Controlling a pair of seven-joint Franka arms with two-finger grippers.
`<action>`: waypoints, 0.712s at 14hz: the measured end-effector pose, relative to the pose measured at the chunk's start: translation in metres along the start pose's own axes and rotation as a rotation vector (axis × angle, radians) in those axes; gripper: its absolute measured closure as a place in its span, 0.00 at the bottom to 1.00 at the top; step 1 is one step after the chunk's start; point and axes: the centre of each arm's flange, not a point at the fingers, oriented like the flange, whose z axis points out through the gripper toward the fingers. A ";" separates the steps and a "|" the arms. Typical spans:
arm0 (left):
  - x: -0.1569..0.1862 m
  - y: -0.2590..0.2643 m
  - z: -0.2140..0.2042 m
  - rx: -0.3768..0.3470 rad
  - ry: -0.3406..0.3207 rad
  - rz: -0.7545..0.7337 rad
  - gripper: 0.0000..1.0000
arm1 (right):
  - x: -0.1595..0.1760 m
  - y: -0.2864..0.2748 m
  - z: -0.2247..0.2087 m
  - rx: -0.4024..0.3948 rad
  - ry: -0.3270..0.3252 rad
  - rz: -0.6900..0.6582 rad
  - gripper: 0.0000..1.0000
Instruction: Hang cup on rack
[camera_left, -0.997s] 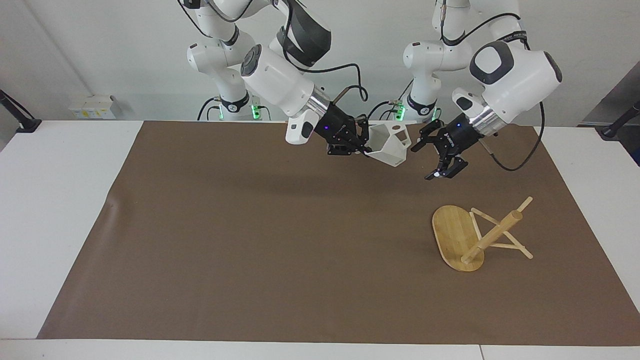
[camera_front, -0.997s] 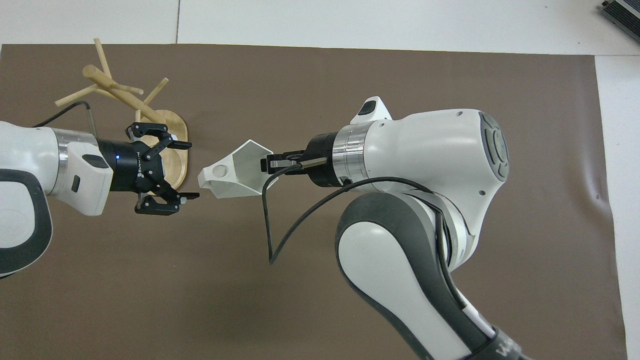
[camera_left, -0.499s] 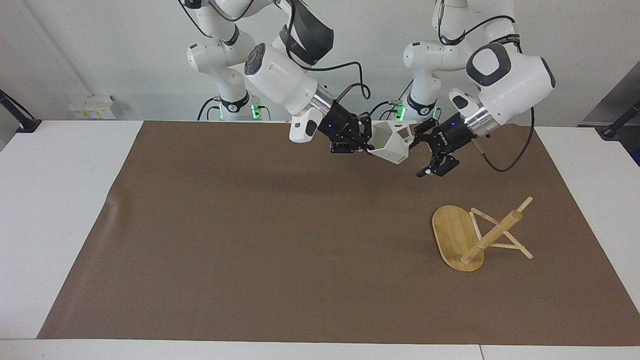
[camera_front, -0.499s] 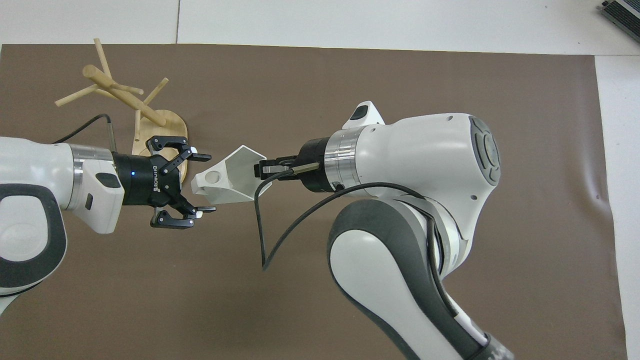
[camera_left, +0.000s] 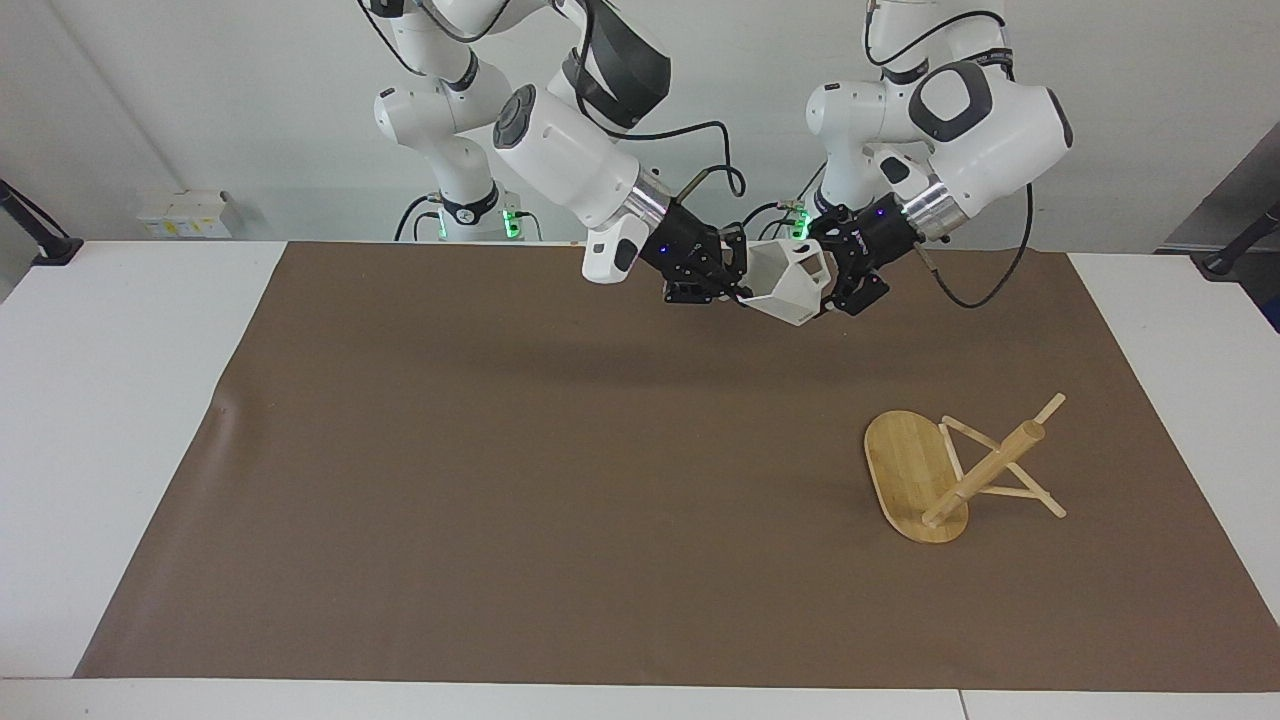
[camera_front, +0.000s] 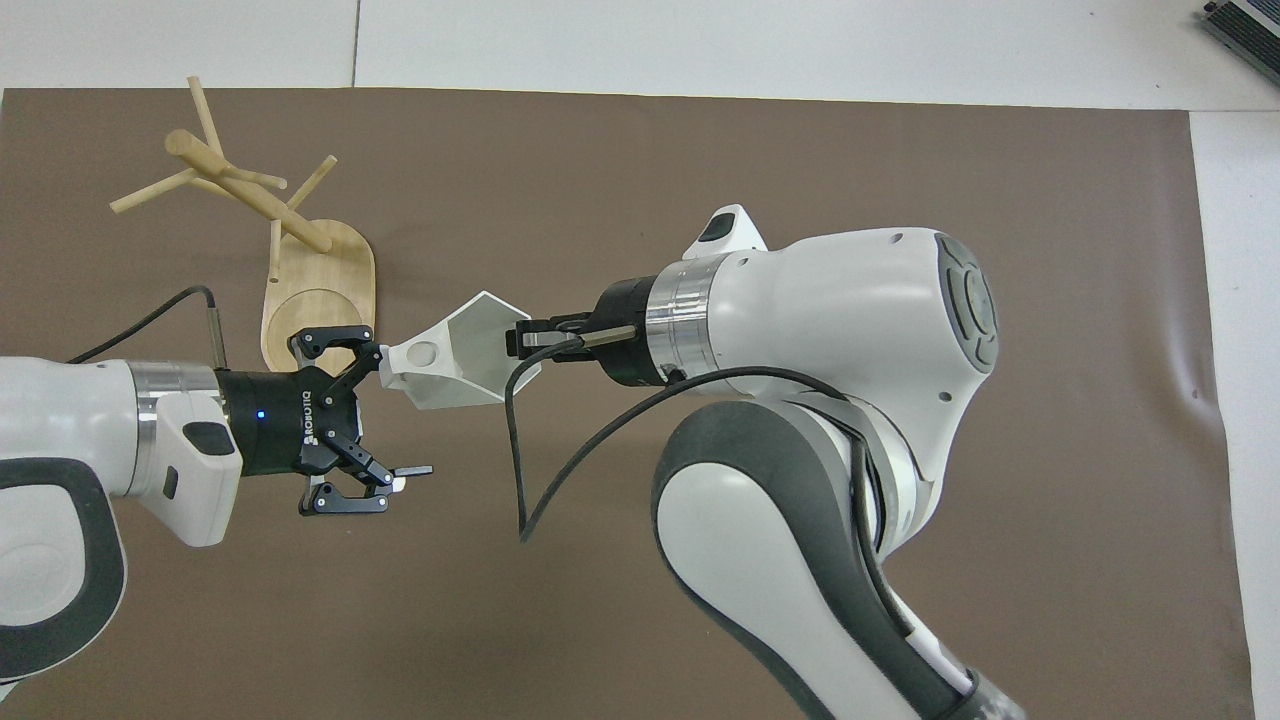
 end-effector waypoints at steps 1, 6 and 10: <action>0.000 0.000 -0.002 0.019 0.006 -0.003 0.00 | 0.000 0.000 0.000 0.000 0.000 0.000 0.96; 0.007 0.000 0.010 0.117 0.023 -0.005 0.00 | 0.004 0.003 -0.007 -0.002 0.014 0.004 0.96; 0.007 0.002 0.016 0.142 0.034 -0.017 0.00 | 0.005 0.003 -0.007 -0.001 0.015 0.004 0.96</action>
